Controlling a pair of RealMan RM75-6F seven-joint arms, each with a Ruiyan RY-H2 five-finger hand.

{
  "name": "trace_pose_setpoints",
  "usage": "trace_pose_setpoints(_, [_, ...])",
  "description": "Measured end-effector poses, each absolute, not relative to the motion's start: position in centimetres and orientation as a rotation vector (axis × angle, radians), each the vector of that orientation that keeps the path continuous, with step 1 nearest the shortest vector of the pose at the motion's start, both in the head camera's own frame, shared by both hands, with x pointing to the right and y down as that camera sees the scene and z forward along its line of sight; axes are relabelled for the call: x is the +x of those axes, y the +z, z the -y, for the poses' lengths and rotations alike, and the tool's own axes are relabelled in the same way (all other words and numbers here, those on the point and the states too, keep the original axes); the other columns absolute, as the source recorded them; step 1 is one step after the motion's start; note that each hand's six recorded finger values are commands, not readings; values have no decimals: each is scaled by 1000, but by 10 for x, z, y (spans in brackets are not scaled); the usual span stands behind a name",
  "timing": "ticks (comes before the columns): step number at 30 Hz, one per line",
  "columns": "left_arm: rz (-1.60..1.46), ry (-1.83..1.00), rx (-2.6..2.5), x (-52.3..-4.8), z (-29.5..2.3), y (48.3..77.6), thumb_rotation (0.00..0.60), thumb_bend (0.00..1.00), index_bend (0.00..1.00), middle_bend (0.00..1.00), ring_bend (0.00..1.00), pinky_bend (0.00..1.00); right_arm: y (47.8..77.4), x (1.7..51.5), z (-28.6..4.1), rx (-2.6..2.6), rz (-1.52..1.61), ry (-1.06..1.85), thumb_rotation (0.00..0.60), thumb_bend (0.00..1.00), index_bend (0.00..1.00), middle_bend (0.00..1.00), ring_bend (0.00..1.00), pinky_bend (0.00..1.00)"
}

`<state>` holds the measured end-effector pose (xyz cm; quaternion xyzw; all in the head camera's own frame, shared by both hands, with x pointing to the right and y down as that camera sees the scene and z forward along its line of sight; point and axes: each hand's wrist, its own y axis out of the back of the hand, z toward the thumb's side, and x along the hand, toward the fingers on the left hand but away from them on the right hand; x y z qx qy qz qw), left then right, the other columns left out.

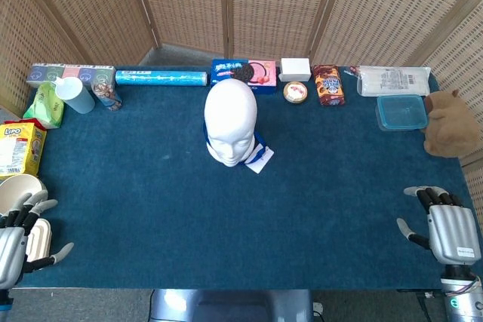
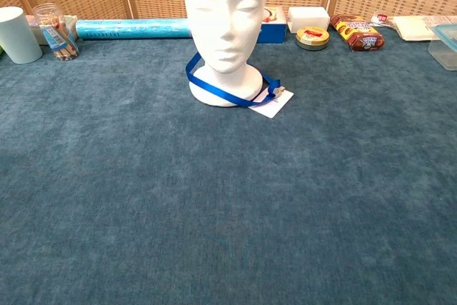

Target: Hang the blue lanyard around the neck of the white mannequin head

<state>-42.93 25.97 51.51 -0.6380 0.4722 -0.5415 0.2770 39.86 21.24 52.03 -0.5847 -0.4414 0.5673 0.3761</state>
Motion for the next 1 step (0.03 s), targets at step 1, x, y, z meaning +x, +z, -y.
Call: trace_pose_setpoints(1, [-1269,-1457,-1714,-430,-259,515,499,150,221,148,55,143,520,399,-212,-1497,1129,1451,544,284,344,383,316,317])
